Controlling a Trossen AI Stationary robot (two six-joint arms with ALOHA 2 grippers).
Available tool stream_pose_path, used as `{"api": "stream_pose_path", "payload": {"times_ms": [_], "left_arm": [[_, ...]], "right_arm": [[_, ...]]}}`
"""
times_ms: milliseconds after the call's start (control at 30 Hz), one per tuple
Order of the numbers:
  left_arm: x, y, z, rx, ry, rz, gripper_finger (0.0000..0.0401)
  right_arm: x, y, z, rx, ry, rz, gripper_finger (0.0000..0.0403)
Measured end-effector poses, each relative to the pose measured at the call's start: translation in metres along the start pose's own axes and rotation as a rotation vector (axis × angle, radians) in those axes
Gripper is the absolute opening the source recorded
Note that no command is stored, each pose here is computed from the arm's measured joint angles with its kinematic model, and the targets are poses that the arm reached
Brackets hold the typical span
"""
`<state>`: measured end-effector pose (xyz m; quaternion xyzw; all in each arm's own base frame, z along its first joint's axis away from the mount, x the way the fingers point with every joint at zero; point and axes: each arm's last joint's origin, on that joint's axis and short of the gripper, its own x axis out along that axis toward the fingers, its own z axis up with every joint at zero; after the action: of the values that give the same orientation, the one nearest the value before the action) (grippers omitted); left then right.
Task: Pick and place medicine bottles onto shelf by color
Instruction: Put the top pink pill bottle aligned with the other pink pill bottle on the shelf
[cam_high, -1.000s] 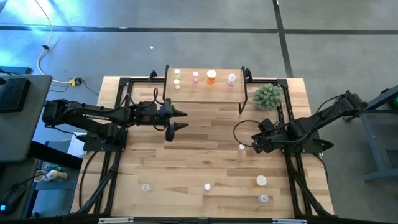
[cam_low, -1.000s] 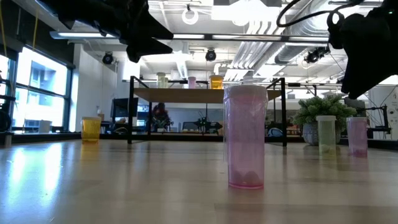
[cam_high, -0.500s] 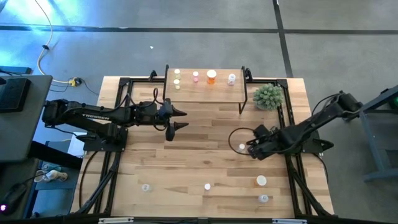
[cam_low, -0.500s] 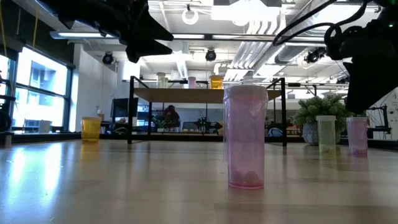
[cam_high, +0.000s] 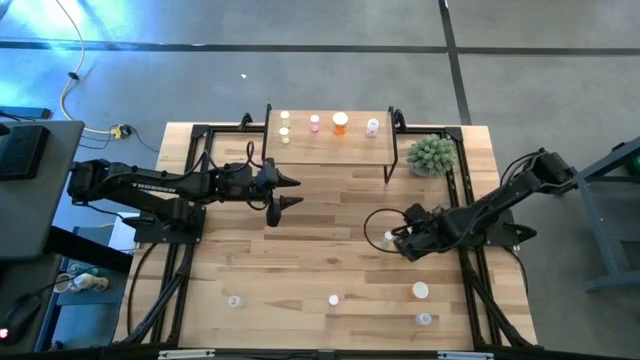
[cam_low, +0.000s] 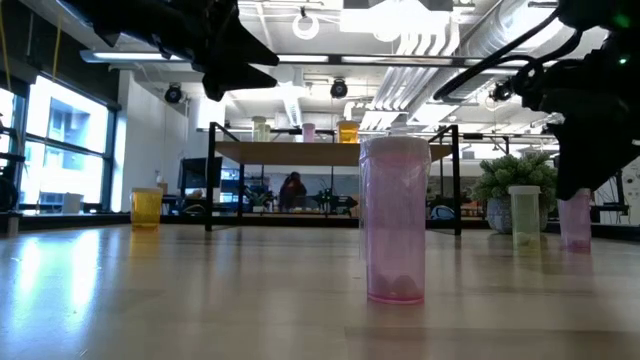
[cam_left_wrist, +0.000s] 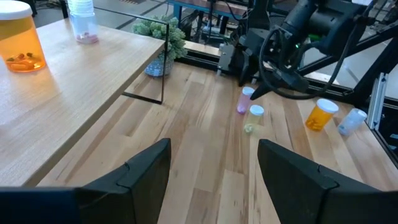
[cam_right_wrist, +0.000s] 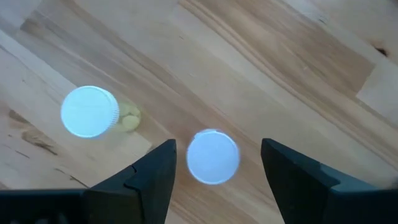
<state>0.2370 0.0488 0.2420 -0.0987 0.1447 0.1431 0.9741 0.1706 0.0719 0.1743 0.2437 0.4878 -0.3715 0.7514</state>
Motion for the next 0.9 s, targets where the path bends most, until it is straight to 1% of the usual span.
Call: {"api": "stream_pose_path", "payload": {"times_ms": [133, 200, 300, 500, 633, 767, 900], "left_arm": [[0.000, 0.000, 0.000, 0.000, 0.000, 0.000, 0.0232], [0.000, 0.000, 0.000, 0.000, 0.000, 0.000, 0.0232], [0.000, 0.000, 0.000, 0.000, 0.000, 0.000, 0.0232], [0.000, 0.000, 0.000, 0.000, 0.001, 0.000, 0.0232], [0.000, 0.000, 0.000, 0.000, 0.005, 0.001, 0.0232], [0.000, 0.000, -0.001, 0.001, 0.007, 0.007, 0.0232], [0.000, 0.001, -0.001, 0.001, 0.005, 0.023, 0.0232]], "right_arm": [[0.004, 0.003, -0.001, 0.005, 0.004, -0.004, 0.0225], [0.005, 0.004, -0.002, 0.012, 0.020, -0.010, 0.0217], [0.007, 0.005, -0.003, 0.017, 0.027, -0.017, 0.0191], [0.007, 0.005, -0.002, 0.022, 0.026, -0.013, 0.0126], [0.006, 0.005, -0.002, 0.022, 0.024, -0.014, 0.0098], [0.005, 0.004, -0.001, 0.026, 0.024, -0.005, 0.0097], [-0.006, 0.005, 0.004, 0.040, 0.010, 0.023, 0.0104]]}}
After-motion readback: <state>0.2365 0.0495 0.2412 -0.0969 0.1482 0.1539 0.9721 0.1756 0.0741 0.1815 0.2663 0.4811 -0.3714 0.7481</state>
